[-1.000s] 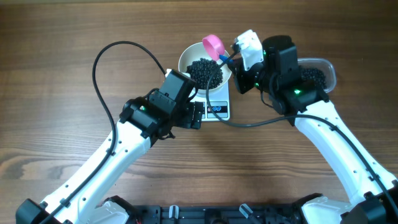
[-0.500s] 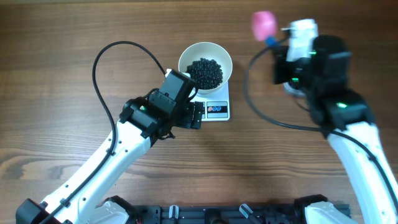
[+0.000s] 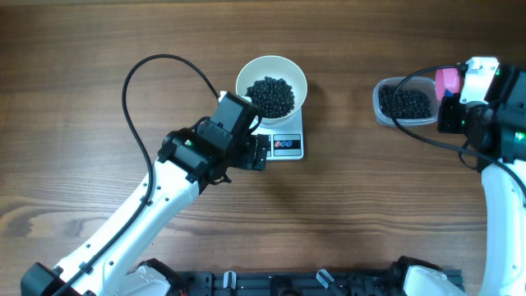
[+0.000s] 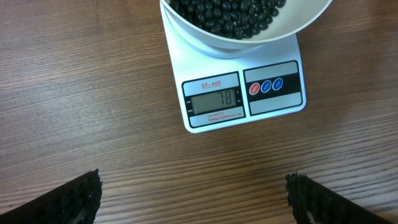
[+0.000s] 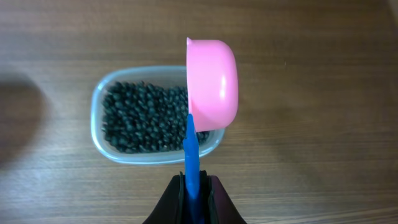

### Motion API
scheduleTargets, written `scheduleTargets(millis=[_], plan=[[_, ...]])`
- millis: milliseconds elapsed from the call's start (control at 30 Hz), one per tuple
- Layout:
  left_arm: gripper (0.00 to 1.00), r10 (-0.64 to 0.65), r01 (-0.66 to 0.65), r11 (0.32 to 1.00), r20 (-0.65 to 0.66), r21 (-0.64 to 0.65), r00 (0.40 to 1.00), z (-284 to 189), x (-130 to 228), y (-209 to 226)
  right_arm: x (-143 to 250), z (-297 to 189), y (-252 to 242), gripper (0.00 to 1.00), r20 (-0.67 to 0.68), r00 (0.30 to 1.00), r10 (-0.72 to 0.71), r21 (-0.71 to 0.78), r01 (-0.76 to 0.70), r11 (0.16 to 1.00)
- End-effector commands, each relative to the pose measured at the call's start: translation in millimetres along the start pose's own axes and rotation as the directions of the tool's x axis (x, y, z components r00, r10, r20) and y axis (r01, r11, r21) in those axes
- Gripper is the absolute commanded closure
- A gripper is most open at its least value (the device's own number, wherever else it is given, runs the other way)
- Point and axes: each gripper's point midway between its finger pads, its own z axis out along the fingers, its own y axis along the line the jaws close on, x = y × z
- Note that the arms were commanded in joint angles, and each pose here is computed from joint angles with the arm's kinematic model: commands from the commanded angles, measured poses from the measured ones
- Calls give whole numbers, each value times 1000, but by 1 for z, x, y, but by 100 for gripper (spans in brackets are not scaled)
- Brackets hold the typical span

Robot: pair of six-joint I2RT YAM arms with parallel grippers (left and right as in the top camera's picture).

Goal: Scoop item into bowl and weigh 150g on scale
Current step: 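Move the empty scoop with the right gripper back to the bean tub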

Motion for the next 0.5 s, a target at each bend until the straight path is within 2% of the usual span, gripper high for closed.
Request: scheduleTargets(millis=[0,200,467], plan=[[0,10,-10,1000,-12,-3,1000,4,2,2,4,16,-1,96,-46,997,-57,-8,56,998],[0,10,-10,1000,-12,-3,1000,4,2,2,11,35,15,96,-80,995,-54,-109,46,993],[0,10,-10,1000,-12,-3,1000,4,2,2,21,56,12,96,-139,989,-51,-98,38,994]])
